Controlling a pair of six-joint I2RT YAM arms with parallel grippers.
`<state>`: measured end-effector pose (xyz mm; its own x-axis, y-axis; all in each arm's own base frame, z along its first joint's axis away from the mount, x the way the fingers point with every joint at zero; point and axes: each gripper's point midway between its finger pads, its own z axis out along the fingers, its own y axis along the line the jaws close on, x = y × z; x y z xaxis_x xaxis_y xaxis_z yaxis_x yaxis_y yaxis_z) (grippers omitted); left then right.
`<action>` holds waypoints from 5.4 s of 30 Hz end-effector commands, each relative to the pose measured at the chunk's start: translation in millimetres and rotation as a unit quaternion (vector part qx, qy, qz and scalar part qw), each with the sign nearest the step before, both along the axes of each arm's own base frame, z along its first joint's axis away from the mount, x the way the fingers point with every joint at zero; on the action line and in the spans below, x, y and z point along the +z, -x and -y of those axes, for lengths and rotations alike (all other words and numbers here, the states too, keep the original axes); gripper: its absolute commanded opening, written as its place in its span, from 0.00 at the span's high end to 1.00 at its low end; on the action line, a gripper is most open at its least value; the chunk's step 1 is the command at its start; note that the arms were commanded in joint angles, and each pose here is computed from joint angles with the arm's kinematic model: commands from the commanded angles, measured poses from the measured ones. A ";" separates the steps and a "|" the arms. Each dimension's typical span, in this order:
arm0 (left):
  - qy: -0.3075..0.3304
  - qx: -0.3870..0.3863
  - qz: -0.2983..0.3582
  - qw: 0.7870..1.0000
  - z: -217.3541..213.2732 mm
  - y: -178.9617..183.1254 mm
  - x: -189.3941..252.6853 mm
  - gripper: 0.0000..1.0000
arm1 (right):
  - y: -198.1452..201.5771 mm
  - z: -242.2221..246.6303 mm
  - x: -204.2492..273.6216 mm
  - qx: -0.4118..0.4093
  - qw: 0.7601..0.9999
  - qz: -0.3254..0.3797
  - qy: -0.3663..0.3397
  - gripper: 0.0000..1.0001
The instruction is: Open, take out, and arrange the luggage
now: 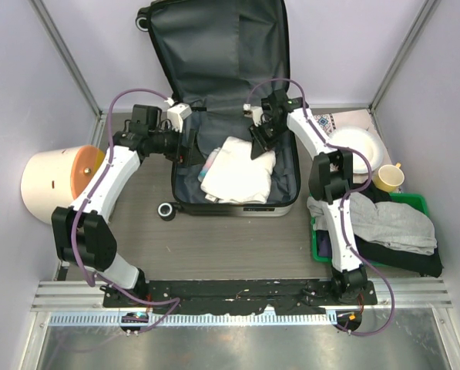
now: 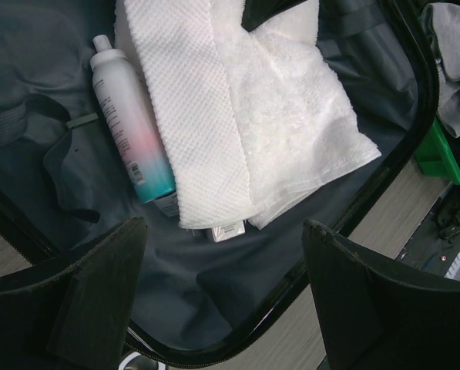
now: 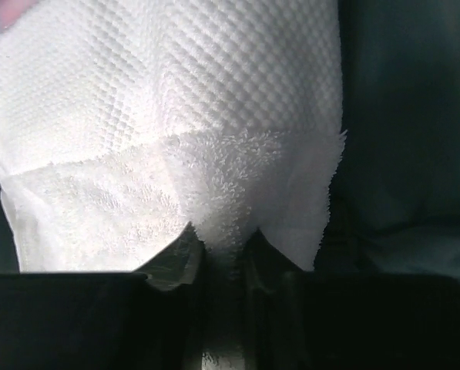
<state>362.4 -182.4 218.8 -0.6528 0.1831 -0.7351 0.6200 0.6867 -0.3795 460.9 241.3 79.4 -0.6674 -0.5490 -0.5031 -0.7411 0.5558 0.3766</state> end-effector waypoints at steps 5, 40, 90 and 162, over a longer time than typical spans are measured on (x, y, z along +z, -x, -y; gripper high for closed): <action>0.009 -0.014 0.065 0.998 1.3 0.1 29.4 0.15 | 36.9 -20.3 128.7 -0.062 0.995 0.019 -0.080 0.99; 0.037 -0.022 0.086 0.995 6.1 13.4 25.5 0.15 | 281.6 305.2 167.4 -0.392 0.857 0.071 0.327 0.99; -0.061 0.171 -0.042 0.983 -160.7 100.5 93.8 0.00 | 76.5 64.2 238.2 -0.182 0.965 0.186 -0.041 0.12; -0.168 0.404 -0.025 0.899 -336.3 62.8 52.5 0.13 | 63.4 -290.9 167.5 0.004 0.931 0.090 -0.353 0.37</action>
<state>279.5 161.2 249.1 -0.7516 -0.2481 -0.6111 -0.2599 0.9630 -0.0714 398.4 530.4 215.3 -0.5973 -0.0678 -0.7992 -0.7863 0.2461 0.5668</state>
